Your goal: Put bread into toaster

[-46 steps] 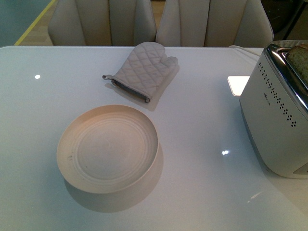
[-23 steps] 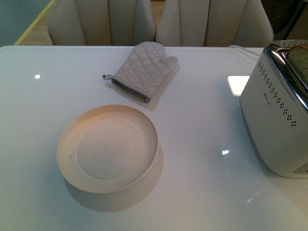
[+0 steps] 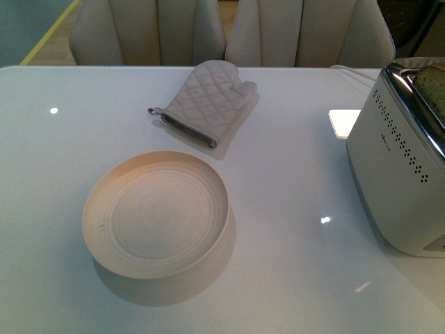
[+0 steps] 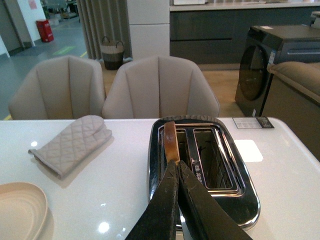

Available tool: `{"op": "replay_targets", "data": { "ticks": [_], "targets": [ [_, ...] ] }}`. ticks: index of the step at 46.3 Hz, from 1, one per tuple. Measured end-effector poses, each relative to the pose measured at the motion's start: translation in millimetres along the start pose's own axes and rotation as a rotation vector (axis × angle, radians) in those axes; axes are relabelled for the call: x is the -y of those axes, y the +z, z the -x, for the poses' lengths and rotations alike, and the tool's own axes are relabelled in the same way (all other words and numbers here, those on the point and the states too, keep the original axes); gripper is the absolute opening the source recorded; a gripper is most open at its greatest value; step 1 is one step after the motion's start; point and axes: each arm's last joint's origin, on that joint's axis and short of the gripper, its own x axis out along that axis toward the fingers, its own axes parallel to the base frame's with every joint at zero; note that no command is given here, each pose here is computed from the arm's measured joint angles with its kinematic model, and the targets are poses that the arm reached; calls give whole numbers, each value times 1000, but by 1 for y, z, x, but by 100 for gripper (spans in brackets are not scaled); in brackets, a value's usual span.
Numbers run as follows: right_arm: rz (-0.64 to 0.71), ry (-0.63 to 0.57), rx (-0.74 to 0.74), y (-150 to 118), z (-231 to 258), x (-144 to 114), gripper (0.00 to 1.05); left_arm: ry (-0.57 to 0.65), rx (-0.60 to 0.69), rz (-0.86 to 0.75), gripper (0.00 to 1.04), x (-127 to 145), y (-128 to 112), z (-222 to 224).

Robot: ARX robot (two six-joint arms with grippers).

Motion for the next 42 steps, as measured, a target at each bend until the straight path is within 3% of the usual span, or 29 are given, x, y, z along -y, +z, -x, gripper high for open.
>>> {"op": "replay_targets", "data": {
  "ticks": [11, 18, 32, 42],
  "targets": [
    [2, -1, 3, 0, 1, 0, 3, 0, 0, 0, 98, 0, 0, 0],
    [1, 0, 3, 0, 1, 0, 30, 0, 0, 0, 98, 0, 0, 0],
    [1, 0, 3, 0, 1, 0, 96, 0, 0, 0, 98, 0, 0, 0],
    [1, 0, 3, 0, 1, 0, 96, 0, 0, 0, 98, 0, 0, 0]
  ]
}}
